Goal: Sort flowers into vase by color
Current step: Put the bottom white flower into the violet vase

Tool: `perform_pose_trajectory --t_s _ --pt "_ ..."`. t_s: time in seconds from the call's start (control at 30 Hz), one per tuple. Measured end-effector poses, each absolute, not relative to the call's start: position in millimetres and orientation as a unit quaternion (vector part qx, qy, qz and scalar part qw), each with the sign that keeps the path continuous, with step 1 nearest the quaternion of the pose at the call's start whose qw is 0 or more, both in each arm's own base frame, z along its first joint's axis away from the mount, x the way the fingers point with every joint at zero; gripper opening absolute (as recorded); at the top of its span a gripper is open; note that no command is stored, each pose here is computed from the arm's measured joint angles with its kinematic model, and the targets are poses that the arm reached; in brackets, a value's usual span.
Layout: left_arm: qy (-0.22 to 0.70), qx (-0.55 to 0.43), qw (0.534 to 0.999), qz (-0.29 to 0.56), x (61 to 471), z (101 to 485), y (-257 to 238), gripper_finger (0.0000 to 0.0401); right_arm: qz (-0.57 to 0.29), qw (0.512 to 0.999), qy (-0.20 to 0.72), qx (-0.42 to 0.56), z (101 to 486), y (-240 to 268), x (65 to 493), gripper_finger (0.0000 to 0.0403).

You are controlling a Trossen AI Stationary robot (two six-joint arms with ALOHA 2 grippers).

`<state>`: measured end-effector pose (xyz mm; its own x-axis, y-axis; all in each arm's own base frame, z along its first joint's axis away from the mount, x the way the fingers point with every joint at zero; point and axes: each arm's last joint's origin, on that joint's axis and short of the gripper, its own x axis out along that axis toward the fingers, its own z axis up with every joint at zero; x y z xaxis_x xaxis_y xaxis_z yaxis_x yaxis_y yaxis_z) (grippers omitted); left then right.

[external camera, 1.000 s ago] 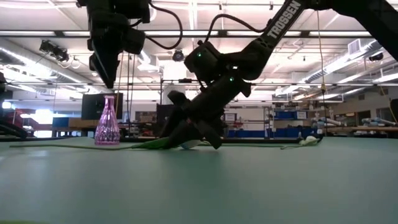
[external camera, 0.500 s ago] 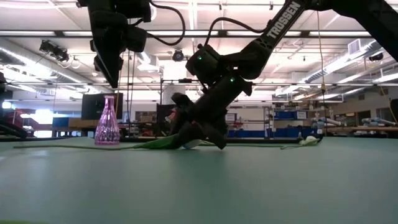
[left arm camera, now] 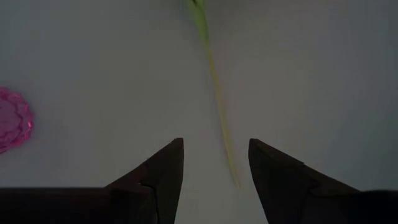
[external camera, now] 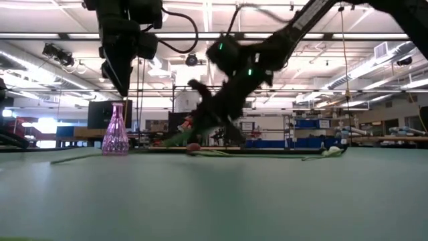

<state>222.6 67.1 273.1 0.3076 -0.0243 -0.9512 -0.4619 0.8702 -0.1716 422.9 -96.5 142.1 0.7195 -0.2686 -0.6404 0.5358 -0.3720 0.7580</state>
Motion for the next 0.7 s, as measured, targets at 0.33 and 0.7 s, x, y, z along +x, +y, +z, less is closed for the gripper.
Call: perform_pose_trajectory --t_s 0.33,0.7 --pt "0.512 -0.2 0.827 0.117 235.3 282.6 71.3 0.0185 -0.274 0.796 0.084 0.534 242.6 -107.9 398.4 0.0008" --pt "0.377 -0.17 0.904 0.11 254.6 329.2 82.5 0.0185 -0.194 0.925 0.057 0.322 320.3 -88.3 365.7 0.0008"
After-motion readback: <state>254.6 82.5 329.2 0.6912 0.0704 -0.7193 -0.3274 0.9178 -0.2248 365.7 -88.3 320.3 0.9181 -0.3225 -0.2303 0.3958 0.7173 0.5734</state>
